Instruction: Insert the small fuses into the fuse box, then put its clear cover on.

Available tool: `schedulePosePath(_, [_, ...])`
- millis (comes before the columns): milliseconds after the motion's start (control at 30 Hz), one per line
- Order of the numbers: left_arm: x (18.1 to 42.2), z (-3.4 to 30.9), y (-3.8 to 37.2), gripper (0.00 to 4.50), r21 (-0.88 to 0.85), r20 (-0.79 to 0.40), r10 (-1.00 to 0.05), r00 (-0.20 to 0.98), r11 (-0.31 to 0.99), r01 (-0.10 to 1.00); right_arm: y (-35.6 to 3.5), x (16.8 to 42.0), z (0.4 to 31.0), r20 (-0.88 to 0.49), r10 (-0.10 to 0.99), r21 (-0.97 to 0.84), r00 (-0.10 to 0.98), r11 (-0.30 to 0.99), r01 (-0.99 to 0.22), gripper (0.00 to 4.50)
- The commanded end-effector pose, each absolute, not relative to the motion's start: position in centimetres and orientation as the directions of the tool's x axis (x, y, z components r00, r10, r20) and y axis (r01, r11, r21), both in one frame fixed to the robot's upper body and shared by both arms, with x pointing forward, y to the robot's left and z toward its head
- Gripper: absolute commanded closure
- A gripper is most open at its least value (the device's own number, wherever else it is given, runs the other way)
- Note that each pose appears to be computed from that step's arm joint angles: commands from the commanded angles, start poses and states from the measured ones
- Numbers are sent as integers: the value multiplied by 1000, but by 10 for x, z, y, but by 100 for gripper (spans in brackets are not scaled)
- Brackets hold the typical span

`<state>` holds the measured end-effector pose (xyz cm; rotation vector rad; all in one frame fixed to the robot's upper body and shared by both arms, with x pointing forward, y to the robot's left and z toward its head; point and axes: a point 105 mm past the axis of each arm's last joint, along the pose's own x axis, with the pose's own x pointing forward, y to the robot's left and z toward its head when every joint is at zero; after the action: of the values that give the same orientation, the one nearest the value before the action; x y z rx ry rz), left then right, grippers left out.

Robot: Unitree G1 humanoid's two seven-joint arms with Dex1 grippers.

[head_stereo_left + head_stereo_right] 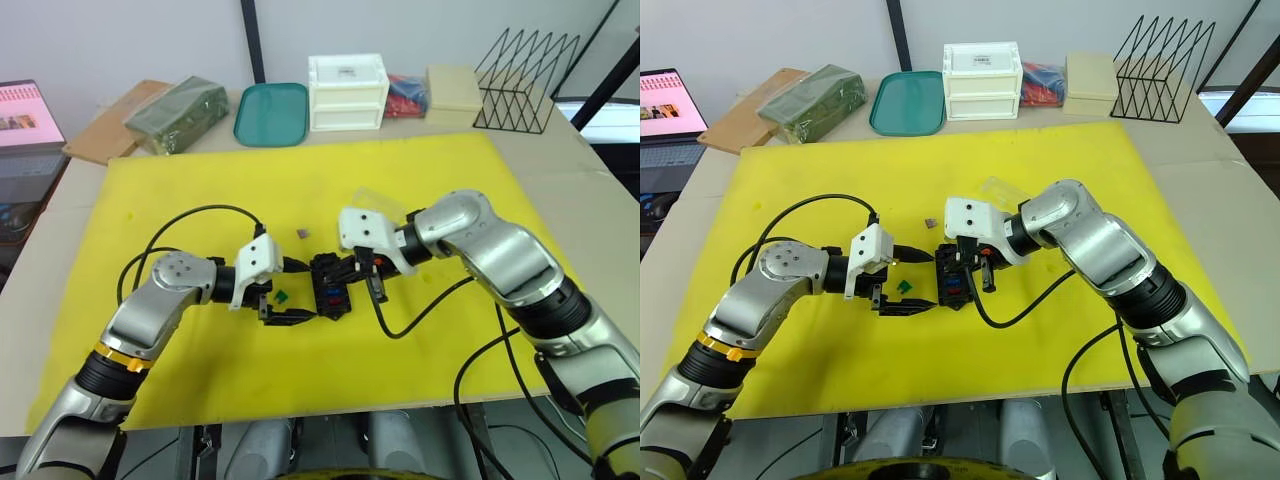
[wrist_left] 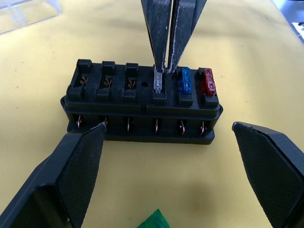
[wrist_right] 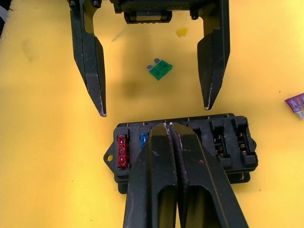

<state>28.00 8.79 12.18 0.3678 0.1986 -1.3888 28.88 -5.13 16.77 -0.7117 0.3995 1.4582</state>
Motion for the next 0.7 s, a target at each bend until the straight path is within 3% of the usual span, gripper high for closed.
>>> schedulePosePath(33, [280,132,91,0,181,-332,-923,196,142,973,-52,290,170,-633,767,-212,105,-41,-976,446])
schedulePosePath(467, [280,130,91,0,178,-334,-923,191,137,974,-65,289,139,-686,724,-149,76,-38,-988,446])
schedulePosePath(600, [281,131,91,0,179,-333,-923,193,139,974,-64,289,138,-686,724,-157,80,-40,-987,446])
schedulePosePath(700, [285,140,94,0,211,-314,-925,213,151,966,-57,294,157,-618,779,-205,107,-28,-978,446])
